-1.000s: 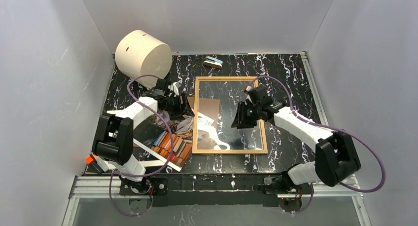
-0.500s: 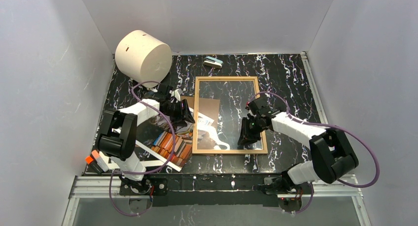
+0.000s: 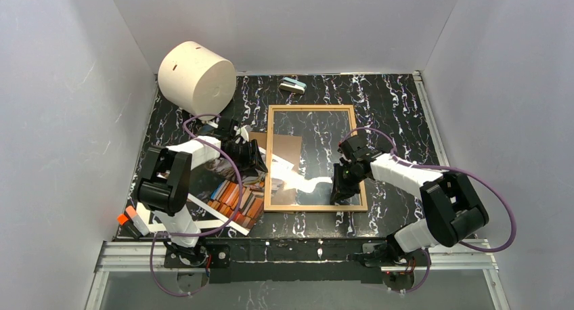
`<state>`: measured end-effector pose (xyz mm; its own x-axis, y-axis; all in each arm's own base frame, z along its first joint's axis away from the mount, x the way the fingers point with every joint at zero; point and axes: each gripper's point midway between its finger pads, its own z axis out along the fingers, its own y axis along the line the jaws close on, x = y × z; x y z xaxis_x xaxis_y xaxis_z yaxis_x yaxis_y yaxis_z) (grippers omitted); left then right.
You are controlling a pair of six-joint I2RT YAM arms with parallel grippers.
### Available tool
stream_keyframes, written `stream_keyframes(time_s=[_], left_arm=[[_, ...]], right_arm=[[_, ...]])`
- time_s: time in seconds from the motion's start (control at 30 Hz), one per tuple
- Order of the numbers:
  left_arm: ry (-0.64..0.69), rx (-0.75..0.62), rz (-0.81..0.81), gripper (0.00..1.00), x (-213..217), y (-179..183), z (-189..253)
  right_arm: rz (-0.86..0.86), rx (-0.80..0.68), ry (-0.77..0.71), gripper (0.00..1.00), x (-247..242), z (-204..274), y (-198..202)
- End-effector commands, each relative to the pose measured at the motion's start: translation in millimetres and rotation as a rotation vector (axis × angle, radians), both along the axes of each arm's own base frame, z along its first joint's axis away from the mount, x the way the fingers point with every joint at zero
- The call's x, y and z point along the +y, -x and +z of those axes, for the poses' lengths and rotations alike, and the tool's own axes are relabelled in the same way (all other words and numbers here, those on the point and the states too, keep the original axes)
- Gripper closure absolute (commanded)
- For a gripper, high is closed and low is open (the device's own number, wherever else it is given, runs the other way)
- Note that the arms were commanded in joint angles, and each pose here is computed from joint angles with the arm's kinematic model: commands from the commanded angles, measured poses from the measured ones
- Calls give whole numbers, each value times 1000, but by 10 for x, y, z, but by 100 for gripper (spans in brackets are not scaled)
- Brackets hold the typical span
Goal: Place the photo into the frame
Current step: Adjust the photo frame item on the photo frame.
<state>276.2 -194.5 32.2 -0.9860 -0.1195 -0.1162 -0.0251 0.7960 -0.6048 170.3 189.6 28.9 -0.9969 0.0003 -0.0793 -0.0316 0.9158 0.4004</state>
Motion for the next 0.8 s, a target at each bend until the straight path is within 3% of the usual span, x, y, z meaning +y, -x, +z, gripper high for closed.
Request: stream_keyframes(time_s=[0.0, 0.23, 0.4, 0.57, 0.77], left_arm=[[11, 12, -23, 56, -5, 51, -17], [10, 6, -20, 56, -5, 30, -5], [17, -22, -21, 56, -19, -19, 89], [11, -64, -13, 55, -22, -126, 204], [37, -58, -19, 55, -116, -168, 168]], right_arm=[[16, -38, 57, 79, -88, -80, -58], [30, -72, 56, 79, -91, -5, -105], [42, -146, -46, 76, 64, 281, -191], [-7, -259, -106, 66, 209, 601, -476], [-196, -385, -84, 54, 227, 736, -1026]])
